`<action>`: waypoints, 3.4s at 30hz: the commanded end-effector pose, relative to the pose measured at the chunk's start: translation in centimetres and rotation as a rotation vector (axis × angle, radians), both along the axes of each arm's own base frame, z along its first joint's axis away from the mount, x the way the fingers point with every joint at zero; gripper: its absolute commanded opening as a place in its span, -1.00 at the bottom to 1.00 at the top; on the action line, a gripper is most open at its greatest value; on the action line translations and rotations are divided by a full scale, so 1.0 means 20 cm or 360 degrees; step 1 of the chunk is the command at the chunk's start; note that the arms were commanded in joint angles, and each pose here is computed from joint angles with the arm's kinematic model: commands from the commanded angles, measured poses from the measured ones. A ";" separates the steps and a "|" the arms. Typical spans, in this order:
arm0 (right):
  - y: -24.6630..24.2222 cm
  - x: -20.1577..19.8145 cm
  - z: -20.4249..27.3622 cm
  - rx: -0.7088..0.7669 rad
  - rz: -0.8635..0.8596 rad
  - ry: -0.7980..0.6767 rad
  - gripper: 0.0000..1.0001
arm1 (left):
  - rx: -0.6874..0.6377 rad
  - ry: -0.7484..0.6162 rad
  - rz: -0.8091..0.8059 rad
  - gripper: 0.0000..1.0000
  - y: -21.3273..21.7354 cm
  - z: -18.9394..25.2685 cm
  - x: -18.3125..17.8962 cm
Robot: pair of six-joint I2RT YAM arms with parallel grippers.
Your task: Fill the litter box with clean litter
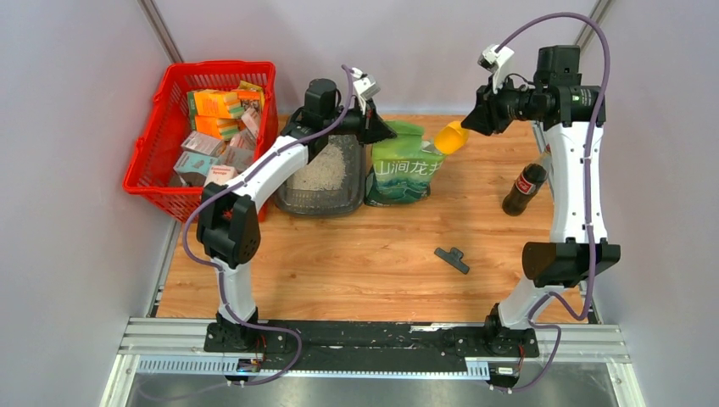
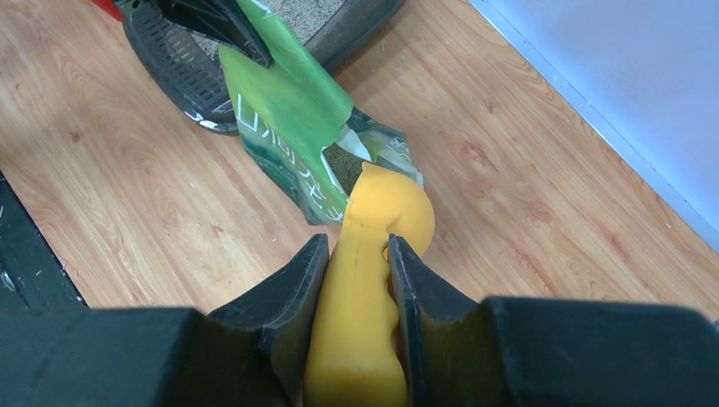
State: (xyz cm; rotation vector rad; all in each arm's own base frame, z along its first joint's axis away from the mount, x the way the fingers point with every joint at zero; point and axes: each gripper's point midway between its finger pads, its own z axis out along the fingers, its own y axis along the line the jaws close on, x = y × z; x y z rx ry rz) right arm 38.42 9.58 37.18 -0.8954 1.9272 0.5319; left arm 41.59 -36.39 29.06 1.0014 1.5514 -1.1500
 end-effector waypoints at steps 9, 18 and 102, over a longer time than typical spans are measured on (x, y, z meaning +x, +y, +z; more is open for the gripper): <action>0.08 -0.02 -0.08 -0.0183 0.0318 0.0006 -1.00 | -0.0016 -0.0405 -0.0181 -1.00 0.02 0.28 -0.25; 0.19 -0.11 -0.15 -0.0436 0.0554 -0.0085 -1.00 | 0.0019 -0.0456 -0.0113 -1.00 0.04 0.26 -0.26; -0.04 0.11 -0.41 0.1236 -0.0545 0.1215 -1.00 | 0.0373 -0.0743 0.0002 -1.00 0.10 0.17 -0.17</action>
